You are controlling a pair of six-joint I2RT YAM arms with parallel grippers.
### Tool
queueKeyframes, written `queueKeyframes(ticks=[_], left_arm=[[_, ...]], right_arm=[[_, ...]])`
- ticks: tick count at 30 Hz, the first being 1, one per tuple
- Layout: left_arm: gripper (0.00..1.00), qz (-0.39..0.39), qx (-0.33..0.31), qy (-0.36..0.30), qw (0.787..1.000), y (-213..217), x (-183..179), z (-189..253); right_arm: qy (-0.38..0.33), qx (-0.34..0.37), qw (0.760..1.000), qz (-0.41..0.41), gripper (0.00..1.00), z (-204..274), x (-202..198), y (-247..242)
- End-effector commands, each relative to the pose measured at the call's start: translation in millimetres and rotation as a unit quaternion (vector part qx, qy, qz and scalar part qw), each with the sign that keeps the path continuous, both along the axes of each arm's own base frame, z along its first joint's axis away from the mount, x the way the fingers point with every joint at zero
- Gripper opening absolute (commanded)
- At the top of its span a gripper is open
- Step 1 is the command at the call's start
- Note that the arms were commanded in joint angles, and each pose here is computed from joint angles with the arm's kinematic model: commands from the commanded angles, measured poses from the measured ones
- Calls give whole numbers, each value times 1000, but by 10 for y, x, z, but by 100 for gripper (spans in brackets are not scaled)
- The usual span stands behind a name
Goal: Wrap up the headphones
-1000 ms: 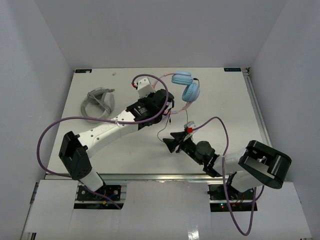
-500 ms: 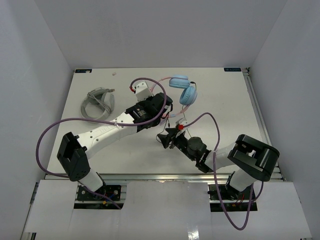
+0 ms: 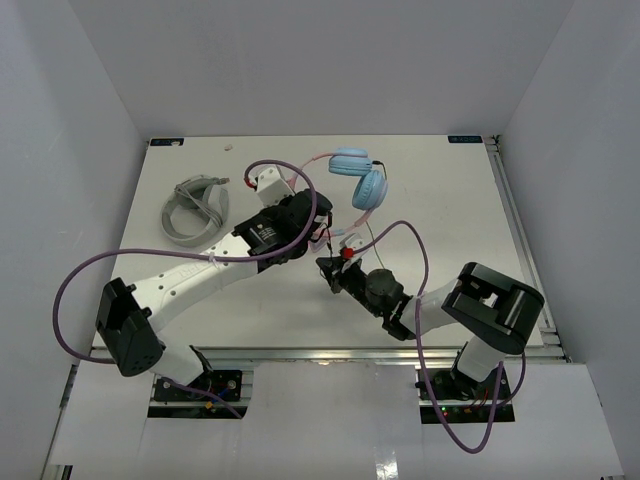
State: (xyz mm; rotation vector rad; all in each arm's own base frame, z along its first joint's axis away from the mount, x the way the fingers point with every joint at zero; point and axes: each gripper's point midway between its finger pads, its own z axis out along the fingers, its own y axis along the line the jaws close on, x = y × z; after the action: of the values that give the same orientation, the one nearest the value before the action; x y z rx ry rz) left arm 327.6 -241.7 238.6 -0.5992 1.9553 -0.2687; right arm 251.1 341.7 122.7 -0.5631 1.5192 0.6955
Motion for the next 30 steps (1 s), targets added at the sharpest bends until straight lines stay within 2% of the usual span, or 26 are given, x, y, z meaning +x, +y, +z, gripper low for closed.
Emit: queueKeyframes(ticks=[1,5,7,10,12,15,18,21,25,30], left_arm=[[0,21,-52,-47,997,89,27,362],[0,41,-41,-28,998,330,197,241],[0,59,-36,-16,998,503,286,138],[0,83,-12,-17,996,666,327,68],[0,90,-1,-15,996,714,336,21],[0,103,21,-8,994,795,371,-74],[0,114,33,7,993,864,405,-177],[0,126,35,16,991,928,426,-239],[0,132,35,22,990,974,465,-285],[0,133,28,23,990,1009,453,-260]], right_arm=[[-180,259,949,15,8,1640,-185,-156],[-168,263,950,21,8,1735,-349,-351],[-173,279,945,11,8,1984,-406,-527],[-151,240,959,-5,8,2044,-375,-580],[-165,257,952,-19,8,2378,-398,-715],[-153,217,963,-54,8,2530,-313,-815],[-158,210,957,-121,8,2736,-218,-1100],[-147,188,953,-188,8,2664,-126,-1375],[-136,185,951,-207,8,2436,-146,-1547],[-90,142,940,-297,8,1815,-33,-1863]])
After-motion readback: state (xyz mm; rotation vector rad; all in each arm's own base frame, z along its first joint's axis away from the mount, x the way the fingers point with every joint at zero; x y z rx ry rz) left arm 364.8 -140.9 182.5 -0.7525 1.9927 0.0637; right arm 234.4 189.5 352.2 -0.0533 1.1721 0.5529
